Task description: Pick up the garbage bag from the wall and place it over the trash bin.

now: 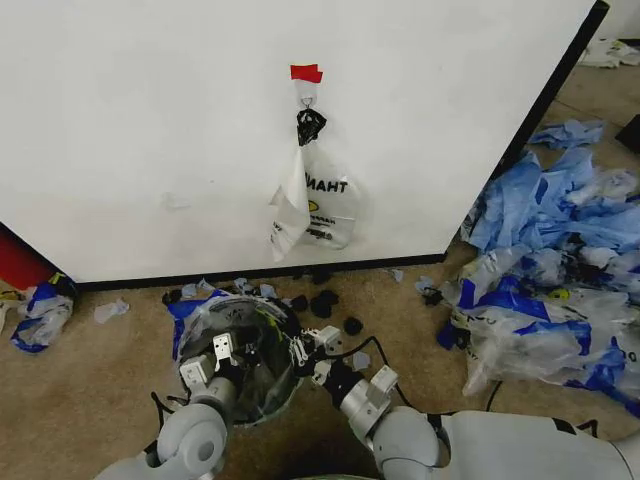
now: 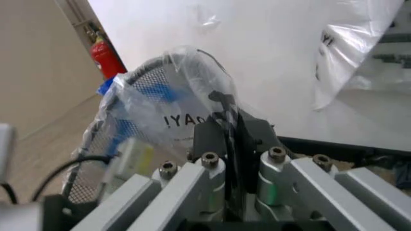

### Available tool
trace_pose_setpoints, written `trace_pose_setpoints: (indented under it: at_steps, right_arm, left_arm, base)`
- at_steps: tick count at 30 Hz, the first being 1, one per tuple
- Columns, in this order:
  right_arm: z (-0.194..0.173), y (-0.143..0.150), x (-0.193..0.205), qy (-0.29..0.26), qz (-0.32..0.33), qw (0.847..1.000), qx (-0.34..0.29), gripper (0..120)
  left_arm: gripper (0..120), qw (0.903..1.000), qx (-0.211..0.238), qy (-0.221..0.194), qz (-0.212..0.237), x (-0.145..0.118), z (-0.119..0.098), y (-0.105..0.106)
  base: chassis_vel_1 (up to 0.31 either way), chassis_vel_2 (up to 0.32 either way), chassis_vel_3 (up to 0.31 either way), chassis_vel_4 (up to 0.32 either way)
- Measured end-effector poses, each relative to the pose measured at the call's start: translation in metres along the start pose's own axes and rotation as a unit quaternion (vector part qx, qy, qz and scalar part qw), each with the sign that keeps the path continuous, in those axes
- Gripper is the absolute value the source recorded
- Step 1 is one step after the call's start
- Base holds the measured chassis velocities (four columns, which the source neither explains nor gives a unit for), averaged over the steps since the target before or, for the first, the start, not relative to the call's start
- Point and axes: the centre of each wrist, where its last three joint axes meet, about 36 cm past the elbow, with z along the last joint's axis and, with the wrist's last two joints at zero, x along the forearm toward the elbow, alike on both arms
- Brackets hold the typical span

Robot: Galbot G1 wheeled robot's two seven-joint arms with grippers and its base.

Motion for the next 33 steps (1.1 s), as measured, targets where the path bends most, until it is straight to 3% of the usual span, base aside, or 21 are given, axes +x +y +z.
trace_pose_setpoints:
  at_steps: [13, 33]
  right_arm:
    - [0.0, 0.002, -0.014, 0.002, -0.001, 1.0, 0.023, 1]
    - [0.002, 0.02, -0.003, 0.016, -0.031, 0.999, 0.013, 1]
  left_arm:
    - [0, 0.9992, 0.016, 0.014, 0.034, 0.018, -0.013, -0.023]
    - [0, 0.9994, 0.014, 0.02, 0.023, -0.026, 0.005, -0.026]
  base:
    - [0.0, 0.0, 0.0, 0.0]
    - [0.0, 0.0, 0.0, 0.0]
